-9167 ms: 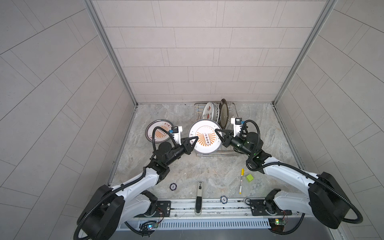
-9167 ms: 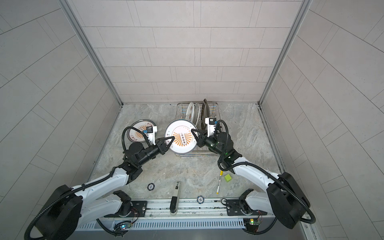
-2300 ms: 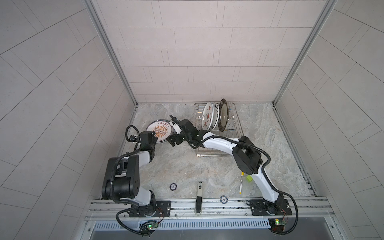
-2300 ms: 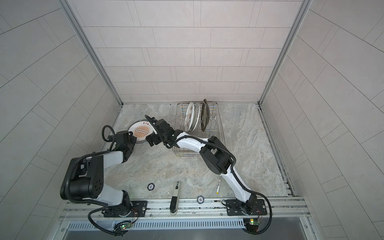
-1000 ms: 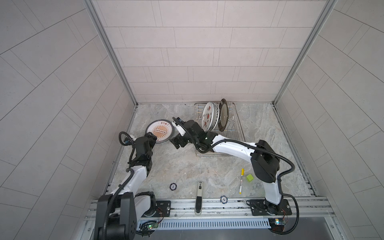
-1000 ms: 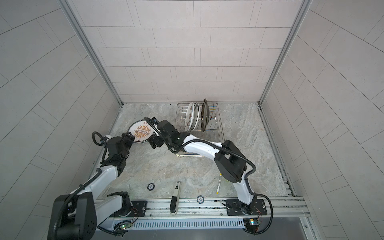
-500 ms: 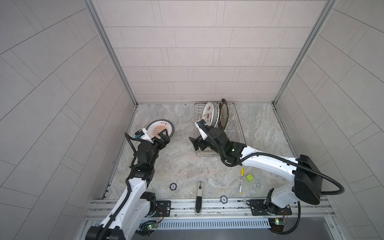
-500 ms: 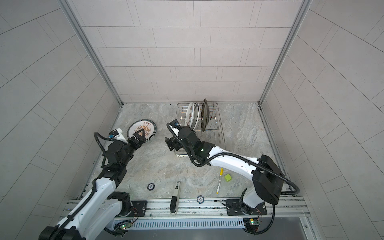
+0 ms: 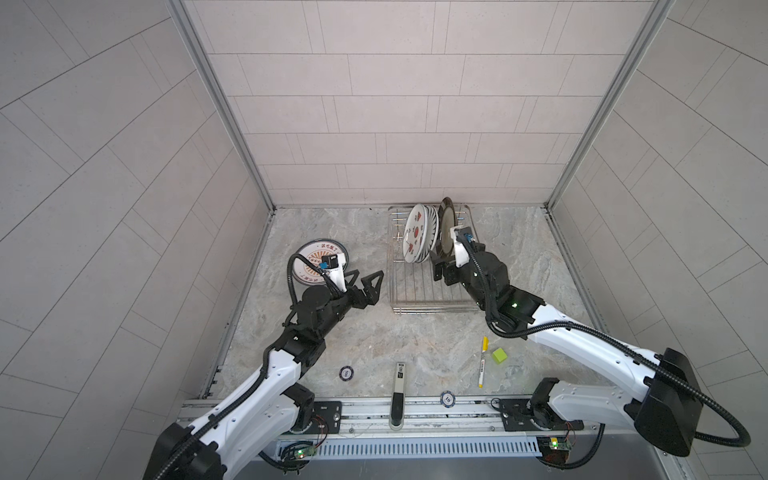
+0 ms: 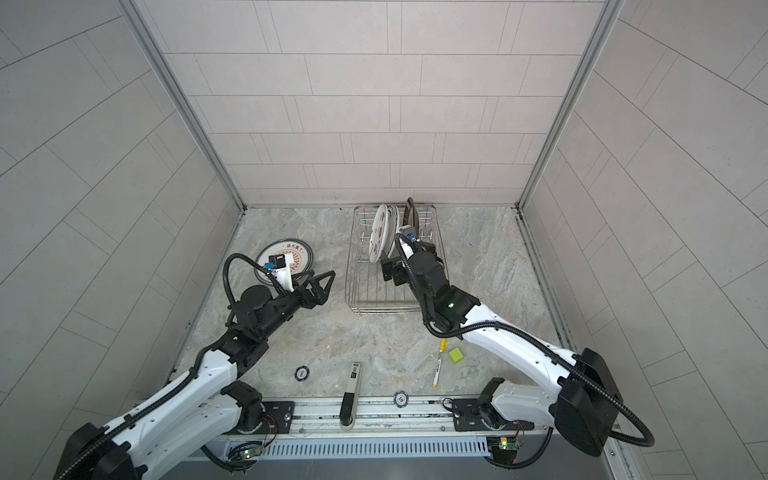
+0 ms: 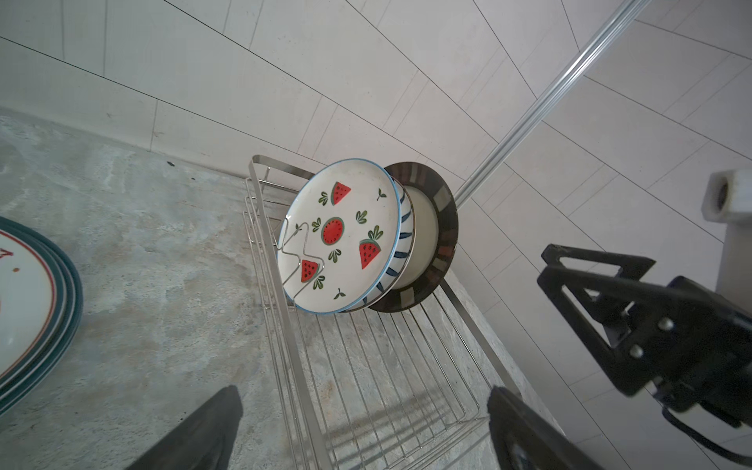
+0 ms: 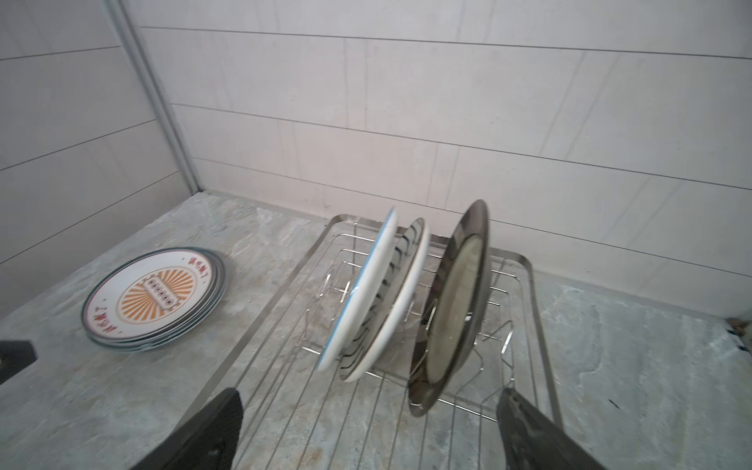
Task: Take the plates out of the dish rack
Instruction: 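Grip the rim of the dark-rimmed cream plate with the right gripper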
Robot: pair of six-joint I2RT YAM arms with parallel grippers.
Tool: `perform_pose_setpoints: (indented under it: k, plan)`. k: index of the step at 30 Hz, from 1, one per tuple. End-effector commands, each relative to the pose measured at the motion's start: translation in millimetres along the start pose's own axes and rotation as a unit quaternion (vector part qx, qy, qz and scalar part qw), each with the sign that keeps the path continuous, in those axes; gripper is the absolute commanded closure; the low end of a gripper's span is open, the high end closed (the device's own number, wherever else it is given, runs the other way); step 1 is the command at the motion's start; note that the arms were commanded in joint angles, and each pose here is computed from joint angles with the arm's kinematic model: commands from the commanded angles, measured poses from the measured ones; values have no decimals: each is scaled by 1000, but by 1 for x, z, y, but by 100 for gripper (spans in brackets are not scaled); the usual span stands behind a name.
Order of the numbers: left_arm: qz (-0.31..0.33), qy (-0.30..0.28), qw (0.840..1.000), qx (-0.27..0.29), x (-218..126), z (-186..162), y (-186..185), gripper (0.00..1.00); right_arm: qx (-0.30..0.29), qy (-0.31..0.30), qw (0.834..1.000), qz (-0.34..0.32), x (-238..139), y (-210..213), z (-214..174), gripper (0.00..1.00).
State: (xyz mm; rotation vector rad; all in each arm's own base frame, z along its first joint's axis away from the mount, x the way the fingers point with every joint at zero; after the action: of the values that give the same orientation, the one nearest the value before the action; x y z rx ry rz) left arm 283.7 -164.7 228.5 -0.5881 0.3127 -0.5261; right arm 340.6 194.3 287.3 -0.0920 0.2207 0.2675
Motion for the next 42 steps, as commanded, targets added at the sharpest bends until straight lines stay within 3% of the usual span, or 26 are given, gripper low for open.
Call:
perform_pose_setpoints:
  k: [1,12,26,34,42]
  plan:
    - [-47,-28,998,31,4,21,-30,0,28,8,999,-25,-3,-28,2,0]
    - [-80,12,996,40,41,-2,-48,0,39,52,995,-81,36,-59,1,4]
    - [-65,20,997,26,69,-25,-41,0,-9,155,968,-195,104,-77,-8,29]
    - [-61,31,998,14,80,-36,-38,0,-46,184,953,-238,129,-84,-15,56]
    - [-58,34,998,6,83,-40,-36,0,-78,215,939,-256,146,-85,-26,64]
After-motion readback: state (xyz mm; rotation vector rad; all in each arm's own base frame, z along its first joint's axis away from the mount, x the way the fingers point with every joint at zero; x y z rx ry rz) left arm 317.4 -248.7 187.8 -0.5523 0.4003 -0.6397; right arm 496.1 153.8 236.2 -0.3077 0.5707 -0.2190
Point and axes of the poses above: each gripper's point midway between its finger pads, its own x axis out along the fingers, its own y axis along the line the jaws close on, z = x × y, the point moved 1 cm from there along -x, back along the fingers, and after that the axes turned 5 degrees about -x, right-handed, at the moved point
